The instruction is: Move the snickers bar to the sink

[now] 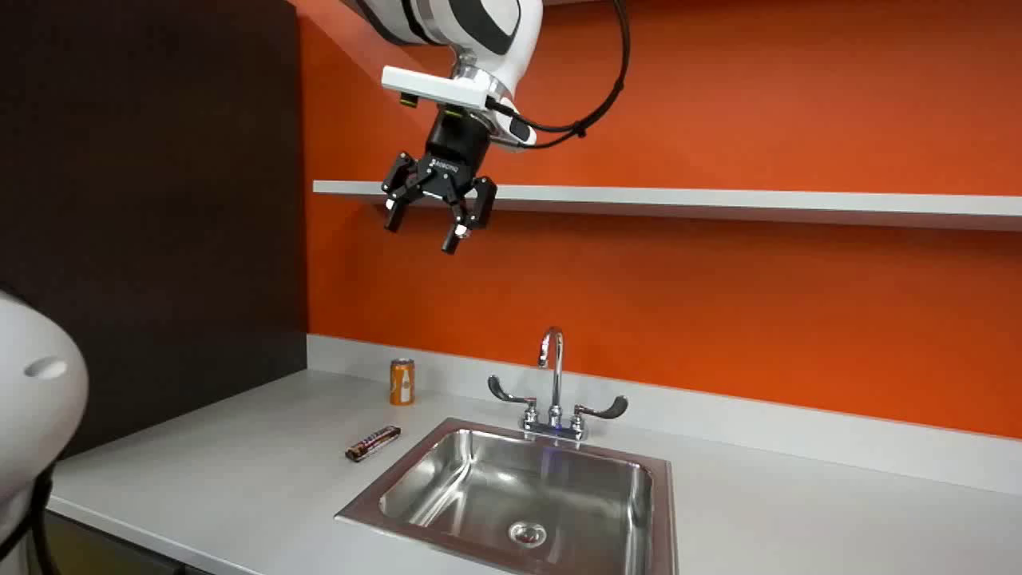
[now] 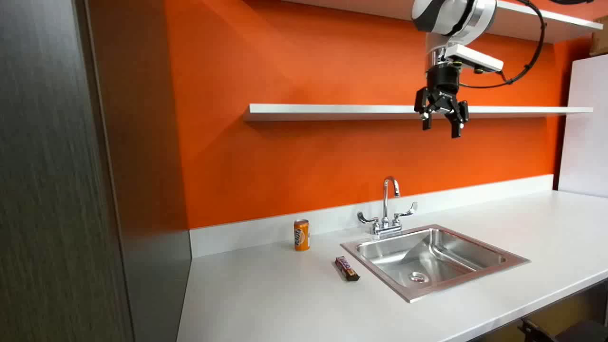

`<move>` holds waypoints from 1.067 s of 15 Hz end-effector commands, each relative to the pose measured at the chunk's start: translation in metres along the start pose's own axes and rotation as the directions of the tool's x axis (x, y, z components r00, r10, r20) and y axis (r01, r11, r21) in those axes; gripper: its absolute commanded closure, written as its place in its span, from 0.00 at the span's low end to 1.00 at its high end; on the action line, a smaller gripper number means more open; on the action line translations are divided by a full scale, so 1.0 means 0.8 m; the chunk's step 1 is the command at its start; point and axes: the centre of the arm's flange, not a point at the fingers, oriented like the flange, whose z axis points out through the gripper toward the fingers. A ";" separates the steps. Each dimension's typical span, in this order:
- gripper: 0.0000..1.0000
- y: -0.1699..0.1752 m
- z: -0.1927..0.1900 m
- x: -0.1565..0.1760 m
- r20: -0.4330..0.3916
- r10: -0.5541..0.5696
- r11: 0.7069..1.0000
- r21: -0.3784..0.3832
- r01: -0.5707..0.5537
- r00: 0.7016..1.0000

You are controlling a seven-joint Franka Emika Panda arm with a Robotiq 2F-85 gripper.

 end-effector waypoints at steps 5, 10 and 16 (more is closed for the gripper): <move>0.00 -0.002 0.001 0.002 -0.009 0.006 1.000 -0.002 -0.006 1.000; 0.00 -0.046 0.019 0.026 -0.131 0.047 0.997 -0.054 -0.055 0.990; 0.00 -0.109 0.065 0.063 -0.203 0.060 0.985 -0.145 -0.091 0.977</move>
